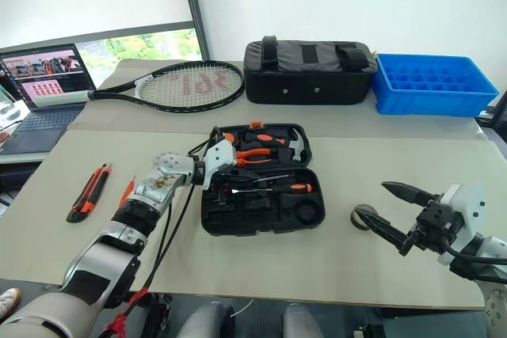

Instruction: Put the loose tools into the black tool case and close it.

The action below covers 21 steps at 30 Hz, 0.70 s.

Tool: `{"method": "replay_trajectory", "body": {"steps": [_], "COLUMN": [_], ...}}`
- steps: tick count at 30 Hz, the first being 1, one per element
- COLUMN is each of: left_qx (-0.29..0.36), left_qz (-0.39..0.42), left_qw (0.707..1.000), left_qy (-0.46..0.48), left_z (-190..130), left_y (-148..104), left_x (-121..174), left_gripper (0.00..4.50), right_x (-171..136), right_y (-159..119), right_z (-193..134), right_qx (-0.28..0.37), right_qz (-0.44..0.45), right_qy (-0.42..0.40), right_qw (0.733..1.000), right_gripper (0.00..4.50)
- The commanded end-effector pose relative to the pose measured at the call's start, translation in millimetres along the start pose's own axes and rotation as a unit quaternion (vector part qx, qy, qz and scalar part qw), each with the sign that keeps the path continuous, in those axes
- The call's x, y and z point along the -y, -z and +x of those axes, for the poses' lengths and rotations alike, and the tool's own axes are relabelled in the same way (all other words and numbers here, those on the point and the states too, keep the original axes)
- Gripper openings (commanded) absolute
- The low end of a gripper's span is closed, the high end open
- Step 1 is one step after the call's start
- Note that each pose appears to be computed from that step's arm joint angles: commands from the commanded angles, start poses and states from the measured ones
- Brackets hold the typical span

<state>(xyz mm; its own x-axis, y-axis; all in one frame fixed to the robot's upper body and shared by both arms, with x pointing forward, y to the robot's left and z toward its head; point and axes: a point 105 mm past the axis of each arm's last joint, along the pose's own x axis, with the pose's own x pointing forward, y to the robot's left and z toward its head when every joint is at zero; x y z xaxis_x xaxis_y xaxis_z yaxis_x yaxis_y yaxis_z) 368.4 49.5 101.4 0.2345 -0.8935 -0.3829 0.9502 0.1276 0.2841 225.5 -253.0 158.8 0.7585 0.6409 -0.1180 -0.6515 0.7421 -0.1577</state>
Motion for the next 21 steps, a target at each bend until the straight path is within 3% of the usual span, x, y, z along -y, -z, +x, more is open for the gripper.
{"method": "replay_trajectory", "body": {"steps": [1, 8, 12, 16, 20, 21], "left_qx": [-0.051, -0.094, -0.039, 0.039, 0.093, 0.088], "left_qz": [-0.001, 0.006, 0.002, -0.01, -0.053, -0.064], "left_qw": [0.999, 0.995, 0.999, 0.993, 0.962, 0.949], "left_qy": [0.01, 0.045, -0.024, -0.11, -0.25, -0.296], "left_z": [7, 14, 3, -35, -98, -118], "left_y": [21, 38, 20, -11, -32, -28], "left_x": [5, 18, -3, -28, -43, -41], "left_gripper": [0.03, 0.03, 0.03, 0.03, 0.03, 0.53], "right_x": [-2, -4, -8, -16, -24, -25], "right_y": [-14, -15, -26, -37, -41, -42], "right_z": [-3, 1, 11, 28, 46, 50], "right_qx": [0.007, 0.002, 0.026, 0.054, 0.064, 0.066], "right_qz": [-0.027, -0.03, -0.032, -0.033, -0.034, -0.038], "right_qy": [-0.007, -0.022, -0.046, -0.084, -0.131, -0.142], "right_qw": [1.0, 0.999, 0.998, 0.994, 0.989, 0.987], "right_gripper": [4.5, 4.5, 4.5, 4.5, 4.5, 4.5]}}
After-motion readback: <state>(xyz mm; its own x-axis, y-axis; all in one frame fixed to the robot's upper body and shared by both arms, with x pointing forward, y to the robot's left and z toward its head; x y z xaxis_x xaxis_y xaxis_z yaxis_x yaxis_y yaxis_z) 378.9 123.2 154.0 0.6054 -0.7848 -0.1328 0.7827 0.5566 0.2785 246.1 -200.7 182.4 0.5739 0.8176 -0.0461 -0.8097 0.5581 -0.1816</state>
